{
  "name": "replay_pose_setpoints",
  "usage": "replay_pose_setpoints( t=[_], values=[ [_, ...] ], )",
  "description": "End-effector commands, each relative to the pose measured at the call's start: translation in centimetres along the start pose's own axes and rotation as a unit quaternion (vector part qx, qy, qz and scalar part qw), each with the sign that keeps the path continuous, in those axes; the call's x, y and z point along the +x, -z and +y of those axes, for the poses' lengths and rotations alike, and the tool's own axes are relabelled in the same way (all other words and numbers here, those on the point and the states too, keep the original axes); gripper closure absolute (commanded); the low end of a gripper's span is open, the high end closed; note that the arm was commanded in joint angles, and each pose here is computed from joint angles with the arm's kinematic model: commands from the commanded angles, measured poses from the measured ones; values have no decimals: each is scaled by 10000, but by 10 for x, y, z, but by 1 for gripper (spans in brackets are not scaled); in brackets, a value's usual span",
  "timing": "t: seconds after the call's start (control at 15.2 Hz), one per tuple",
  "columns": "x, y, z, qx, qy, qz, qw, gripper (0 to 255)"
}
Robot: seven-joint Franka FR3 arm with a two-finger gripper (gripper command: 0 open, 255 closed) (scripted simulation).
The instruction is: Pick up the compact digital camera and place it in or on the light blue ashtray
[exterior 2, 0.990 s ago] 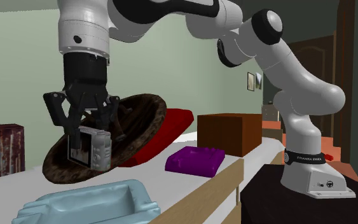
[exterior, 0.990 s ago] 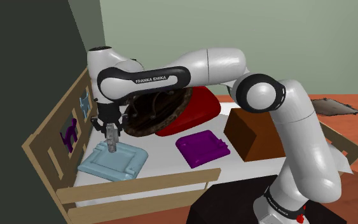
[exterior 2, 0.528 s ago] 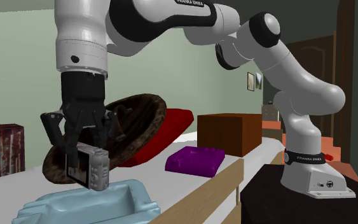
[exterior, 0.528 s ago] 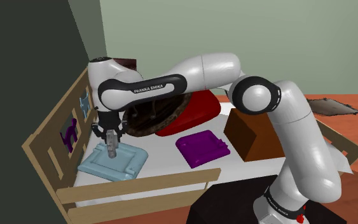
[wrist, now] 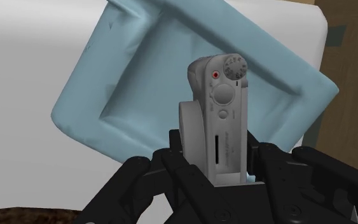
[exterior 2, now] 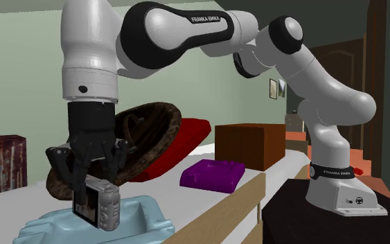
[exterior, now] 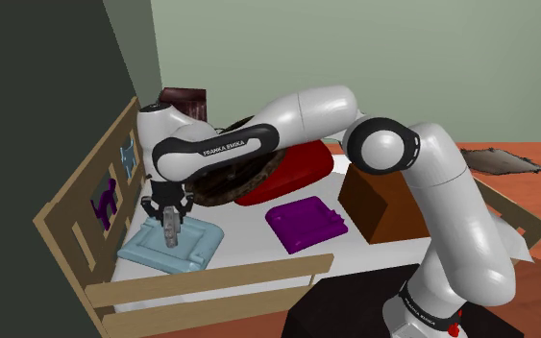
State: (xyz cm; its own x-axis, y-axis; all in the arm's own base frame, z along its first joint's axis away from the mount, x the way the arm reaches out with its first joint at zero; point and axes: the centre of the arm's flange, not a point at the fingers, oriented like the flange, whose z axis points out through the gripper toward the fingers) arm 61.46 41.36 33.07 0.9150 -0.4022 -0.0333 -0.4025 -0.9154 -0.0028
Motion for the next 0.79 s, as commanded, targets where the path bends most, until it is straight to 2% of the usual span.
replay_pose_setpoints(
  t=[0.0,0.4,0.46,0.73],
  values=[
    [0,-3,0,4,0,2,10000,255],
    [0,-3,0,4,0,2,10000,255],
    [0,-3,0,4,0,2,10000,0],
    [0,-3,0,4,0,2,10000,0]
  ],
)
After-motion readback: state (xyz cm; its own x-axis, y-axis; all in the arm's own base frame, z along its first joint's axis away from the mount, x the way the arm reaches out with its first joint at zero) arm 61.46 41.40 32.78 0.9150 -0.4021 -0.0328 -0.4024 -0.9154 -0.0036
